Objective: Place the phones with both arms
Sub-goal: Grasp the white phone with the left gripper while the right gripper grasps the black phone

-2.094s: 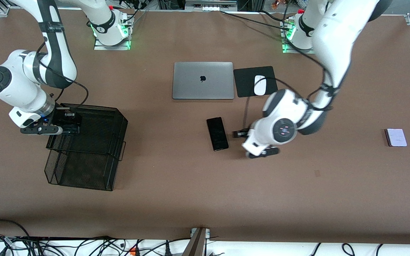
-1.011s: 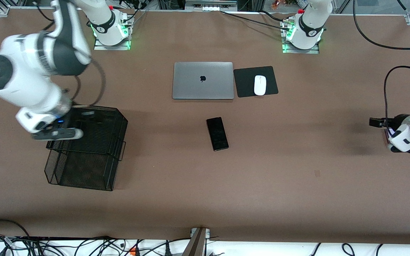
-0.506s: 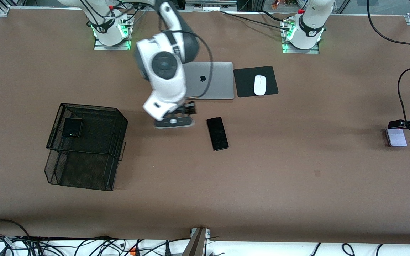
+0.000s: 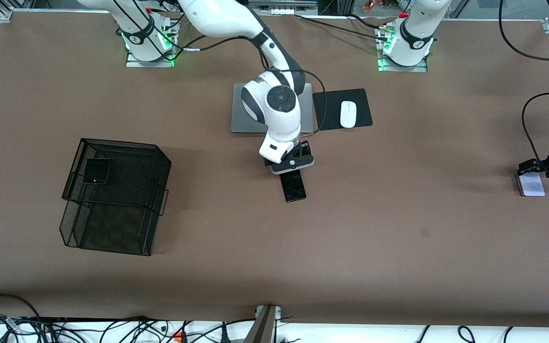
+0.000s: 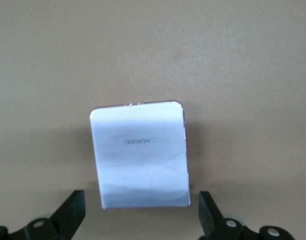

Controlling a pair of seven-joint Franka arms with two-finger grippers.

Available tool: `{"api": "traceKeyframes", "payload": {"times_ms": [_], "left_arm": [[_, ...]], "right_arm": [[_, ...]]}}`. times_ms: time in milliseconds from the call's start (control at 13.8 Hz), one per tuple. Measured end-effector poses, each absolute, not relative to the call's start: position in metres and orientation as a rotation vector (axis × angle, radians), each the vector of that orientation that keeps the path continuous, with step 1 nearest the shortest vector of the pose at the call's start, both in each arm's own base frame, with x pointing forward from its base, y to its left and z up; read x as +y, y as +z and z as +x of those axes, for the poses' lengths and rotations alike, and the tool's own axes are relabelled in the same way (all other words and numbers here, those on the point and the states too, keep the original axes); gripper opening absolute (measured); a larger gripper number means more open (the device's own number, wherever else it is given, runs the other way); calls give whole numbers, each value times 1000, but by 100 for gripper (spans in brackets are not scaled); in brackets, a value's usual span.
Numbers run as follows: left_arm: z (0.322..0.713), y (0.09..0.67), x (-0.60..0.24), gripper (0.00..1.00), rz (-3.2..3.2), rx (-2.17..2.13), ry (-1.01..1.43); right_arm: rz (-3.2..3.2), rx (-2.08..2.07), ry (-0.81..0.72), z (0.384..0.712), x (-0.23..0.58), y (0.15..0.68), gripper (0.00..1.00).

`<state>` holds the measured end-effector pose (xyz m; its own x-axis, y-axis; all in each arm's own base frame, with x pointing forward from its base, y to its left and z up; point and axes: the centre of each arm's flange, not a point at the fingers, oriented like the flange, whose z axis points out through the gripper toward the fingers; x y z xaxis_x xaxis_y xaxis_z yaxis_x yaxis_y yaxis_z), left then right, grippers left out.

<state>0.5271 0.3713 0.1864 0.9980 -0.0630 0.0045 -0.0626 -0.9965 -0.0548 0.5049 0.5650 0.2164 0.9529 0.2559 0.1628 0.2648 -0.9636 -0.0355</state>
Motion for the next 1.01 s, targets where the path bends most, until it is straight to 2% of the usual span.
{"api": "traceKeyframes", "payload": {"times_ms": [361, 794, 1011], "left_arm": [[533, 185, 366, 100, -3087, 98, -46], [538, 170, 372, 100, -3080, 71, -149], [542, 169, 372, 99, -3078, 64, -169]], "right_arm": [[-3030, -424, -311, 508, 571, 188, 100], [-3047, -425, -303, 508, 567, 170, 100], [-3047, -426, -305, 508, 567, 168, 94]]}}
